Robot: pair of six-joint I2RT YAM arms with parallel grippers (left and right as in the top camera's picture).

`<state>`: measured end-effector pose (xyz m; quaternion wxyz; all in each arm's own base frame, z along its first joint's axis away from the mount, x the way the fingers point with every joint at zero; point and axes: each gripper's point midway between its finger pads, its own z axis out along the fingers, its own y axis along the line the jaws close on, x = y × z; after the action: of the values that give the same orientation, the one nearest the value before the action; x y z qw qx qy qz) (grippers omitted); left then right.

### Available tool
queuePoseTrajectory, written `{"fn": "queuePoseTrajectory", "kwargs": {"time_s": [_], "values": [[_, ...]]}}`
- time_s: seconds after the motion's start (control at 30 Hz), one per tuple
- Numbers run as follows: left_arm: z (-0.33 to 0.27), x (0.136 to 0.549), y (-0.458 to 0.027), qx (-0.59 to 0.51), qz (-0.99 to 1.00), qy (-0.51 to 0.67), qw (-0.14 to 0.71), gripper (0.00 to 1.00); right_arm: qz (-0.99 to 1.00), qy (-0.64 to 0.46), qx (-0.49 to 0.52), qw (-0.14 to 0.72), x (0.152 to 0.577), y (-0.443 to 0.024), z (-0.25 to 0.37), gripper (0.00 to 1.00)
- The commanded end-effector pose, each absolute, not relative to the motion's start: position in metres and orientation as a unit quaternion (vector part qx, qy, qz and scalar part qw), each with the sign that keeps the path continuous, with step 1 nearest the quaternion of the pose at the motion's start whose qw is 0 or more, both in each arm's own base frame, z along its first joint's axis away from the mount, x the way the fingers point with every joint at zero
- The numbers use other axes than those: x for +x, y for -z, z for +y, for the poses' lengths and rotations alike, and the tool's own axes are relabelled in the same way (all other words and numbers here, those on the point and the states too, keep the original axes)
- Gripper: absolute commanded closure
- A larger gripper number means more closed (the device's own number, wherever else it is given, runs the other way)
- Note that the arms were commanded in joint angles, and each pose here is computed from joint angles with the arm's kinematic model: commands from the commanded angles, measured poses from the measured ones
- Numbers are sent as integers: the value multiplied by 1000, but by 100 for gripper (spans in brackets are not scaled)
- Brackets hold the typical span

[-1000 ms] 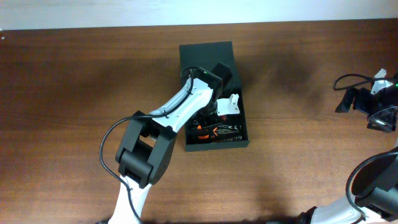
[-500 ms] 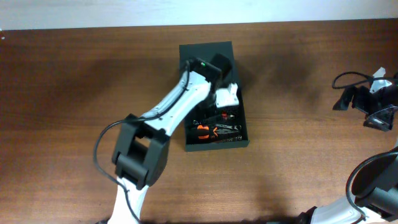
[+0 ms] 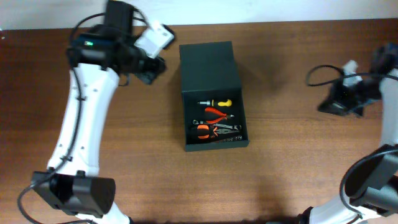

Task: Pack container
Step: 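Move both grippers to the raised lid edges of the box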

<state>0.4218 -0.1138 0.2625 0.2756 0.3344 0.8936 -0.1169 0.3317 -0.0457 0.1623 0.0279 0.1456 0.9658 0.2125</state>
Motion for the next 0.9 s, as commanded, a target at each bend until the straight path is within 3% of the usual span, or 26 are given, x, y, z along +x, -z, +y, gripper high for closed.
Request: {"fn": "queuePoseTrajectory", "kwargs": {"time_s": [0.0,0.3,0.63,0.87], "values": [[-109,432,-270,284,884,224,295,96,962,-258,81,43,346,-173,5,96],[-112,453,-236,240,874,331,263,98,935,-340,-7,102,378,-189,71,96],[-130,470,-167,207,853,438,193,98,917,-391,9,77,418,-146,80,96],[-130,486,-159,222,847,430,221,98,905,-423,9,51,456,-119,83,96]]}}
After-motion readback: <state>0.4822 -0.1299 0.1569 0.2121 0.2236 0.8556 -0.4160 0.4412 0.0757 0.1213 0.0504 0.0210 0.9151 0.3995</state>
